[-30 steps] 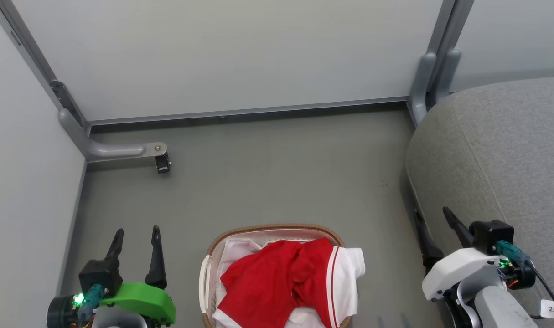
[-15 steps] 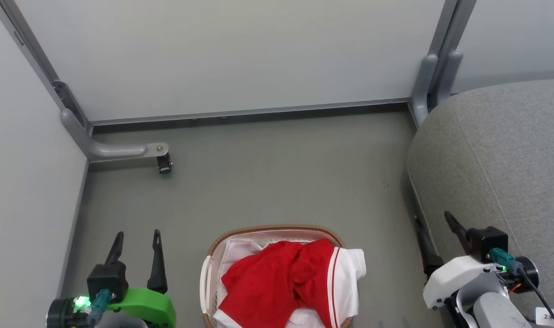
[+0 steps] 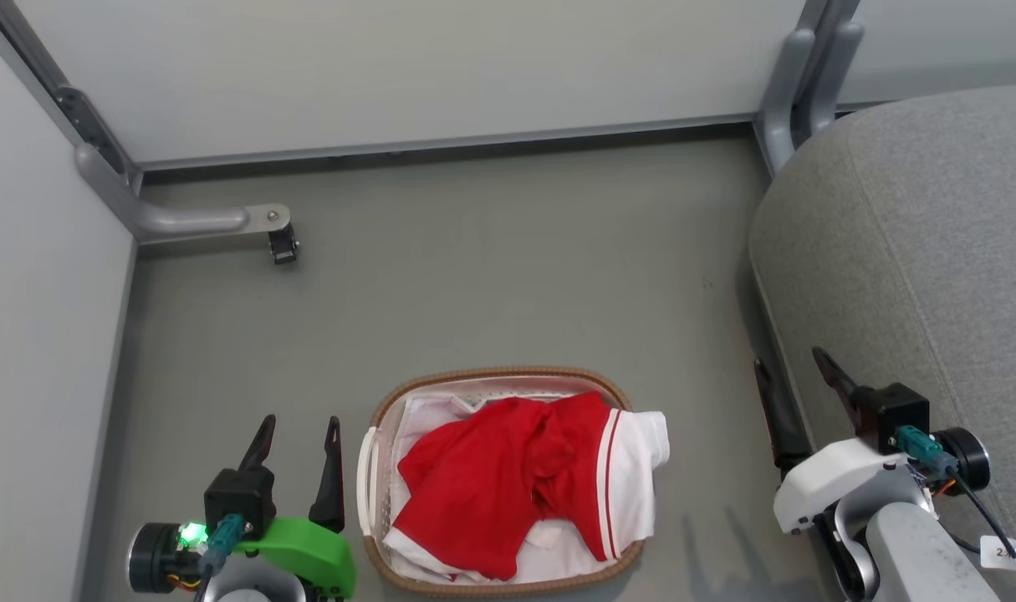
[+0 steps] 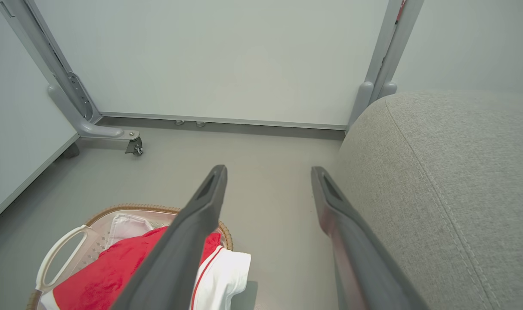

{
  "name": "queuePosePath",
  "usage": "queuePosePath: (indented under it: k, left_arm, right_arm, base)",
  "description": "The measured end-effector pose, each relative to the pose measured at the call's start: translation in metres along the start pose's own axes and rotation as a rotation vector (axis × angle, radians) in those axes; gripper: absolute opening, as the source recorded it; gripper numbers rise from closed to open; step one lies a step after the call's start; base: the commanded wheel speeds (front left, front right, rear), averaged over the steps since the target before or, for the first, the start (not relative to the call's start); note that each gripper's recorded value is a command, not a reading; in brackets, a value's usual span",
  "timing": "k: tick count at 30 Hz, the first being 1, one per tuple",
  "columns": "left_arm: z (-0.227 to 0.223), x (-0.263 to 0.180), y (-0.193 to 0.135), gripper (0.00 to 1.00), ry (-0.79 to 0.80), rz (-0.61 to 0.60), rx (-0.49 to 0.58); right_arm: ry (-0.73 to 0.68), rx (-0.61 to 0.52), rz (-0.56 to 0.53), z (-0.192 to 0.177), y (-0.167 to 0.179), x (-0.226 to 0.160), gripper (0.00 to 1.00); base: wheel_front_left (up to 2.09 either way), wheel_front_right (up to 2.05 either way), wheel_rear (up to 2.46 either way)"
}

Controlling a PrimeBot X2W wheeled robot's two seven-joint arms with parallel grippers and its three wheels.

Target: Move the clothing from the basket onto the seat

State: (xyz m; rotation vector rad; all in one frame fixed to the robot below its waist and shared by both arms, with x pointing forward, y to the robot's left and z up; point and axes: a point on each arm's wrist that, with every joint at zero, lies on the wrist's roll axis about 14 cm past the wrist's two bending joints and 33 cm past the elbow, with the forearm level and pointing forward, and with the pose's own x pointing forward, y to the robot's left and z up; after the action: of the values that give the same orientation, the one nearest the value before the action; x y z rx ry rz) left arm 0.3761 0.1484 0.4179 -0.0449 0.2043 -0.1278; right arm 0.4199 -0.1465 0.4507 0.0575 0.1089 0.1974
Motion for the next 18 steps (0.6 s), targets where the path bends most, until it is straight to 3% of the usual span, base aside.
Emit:
queuePosePath:
  k: [18]
  left_arm:
    - [-0.088,0.068,-0.061,1.00,0.275,-0.226,-0.053]
  right_arm:
    - [0.076,0.027,-0.013,-0.045,-0.017,0.054,1.00]
  base:
    - [0.00,0.00,0.00]
